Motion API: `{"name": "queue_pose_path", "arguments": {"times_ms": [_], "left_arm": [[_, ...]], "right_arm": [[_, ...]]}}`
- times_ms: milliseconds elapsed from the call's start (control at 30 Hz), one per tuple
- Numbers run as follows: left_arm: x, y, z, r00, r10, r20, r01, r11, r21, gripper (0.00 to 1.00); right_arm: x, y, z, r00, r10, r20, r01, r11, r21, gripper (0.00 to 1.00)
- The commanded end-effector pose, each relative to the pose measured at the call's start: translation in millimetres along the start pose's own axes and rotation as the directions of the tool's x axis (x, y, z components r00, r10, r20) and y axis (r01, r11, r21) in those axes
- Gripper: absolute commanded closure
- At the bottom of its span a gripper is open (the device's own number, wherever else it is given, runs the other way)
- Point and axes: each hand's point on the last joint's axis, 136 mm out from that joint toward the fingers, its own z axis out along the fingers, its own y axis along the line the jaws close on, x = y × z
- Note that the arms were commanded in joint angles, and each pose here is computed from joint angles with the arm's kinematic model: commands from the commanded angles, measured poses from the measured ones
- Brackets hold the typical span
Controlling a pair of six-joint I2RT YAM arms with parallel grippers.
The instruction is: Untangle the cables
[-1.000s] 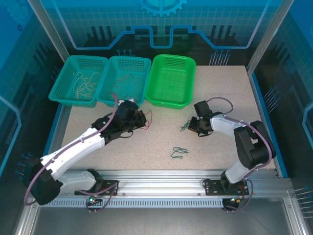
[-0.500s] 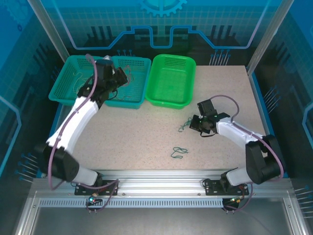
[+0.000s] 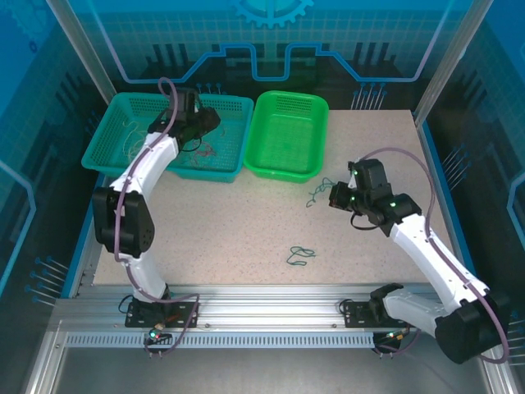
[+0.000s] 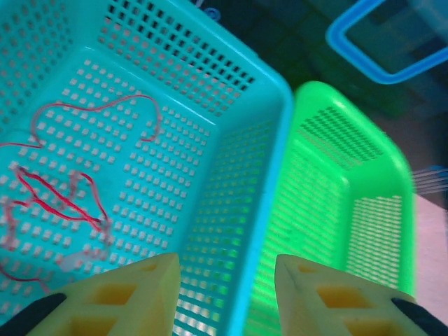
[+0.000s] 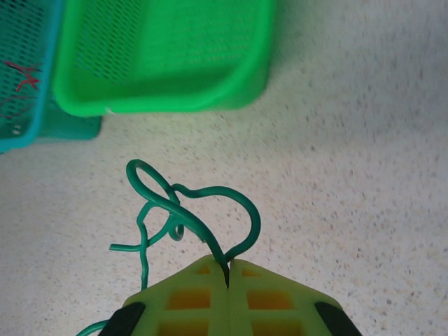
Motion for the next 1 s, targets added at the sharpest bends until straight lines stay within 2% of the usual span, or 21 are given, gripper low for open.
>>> {"name": "queue_pose_path", "arguments": {"times_ms": [0,167,300,467,567,700,833,933,967], "left_arm": [[0,-55,-49,0.999,-0.042,-0.017,0.044,0.975,0.216,0.6],[44,-97,-106,0.996,0.019,-0.09,0.016,0.927,0.374,0.59],[89,-111,-149,0.984,0.13,-0.118,-0.067,0.9,0.431,0.59],[142,-119,-199,0.952,0.271,-0.143,-0.171,0.857,0.486,0.57],[161,-122,-224,0.939,0.31,-0.15,-0.189,0.828,0.527,0.54],[175,-118,-244,0.931,0.331,-0.157,-0.2,0.819,0.539,0.48],[186,-111,-254,0.928,0.332,-0.172,-0.198,0.827,0.526,0.42],[194,-108,-257,0.923,0.339,-0.18,-0.203,0.83,0.52,0.35],[195,-107,-256,0.923,0.339,-0.181,-0.204,0.832,0.515,0.34]], "right_arm": [[-18,23,-17,0.995,-0.096,0.027,0.098,0.994,-0.047,1.0],[-61,59,-11,0.985,-0.158,0.067,0.164,0.982,-0.096,1.0],[-94,83,12,0.981,-0.177,0.078,0.185,0.975,-0.119,1.0],[-123,106,67,0.981,-0.191,0.043,0.195,0.971,-0.139,1.0],[-135,114,107,0.981,-0.194,0.021,0.195,0.971,-0.14,1.0],[-140,112,161,0.979,-0.2,-0.026,0.197,0.975,-0.107,1.0],[-138,109,207,0.975,-0.202,-0.095,0.195,0.978,-0.077,0.89],[-141,110,223,0.971,-0.207,-0.119,0.201,0.977,-0.066,0.68],[-147,114,218,0.97,-0.216,-0.11,0.209,0.975,-0.071,0.64]]}}
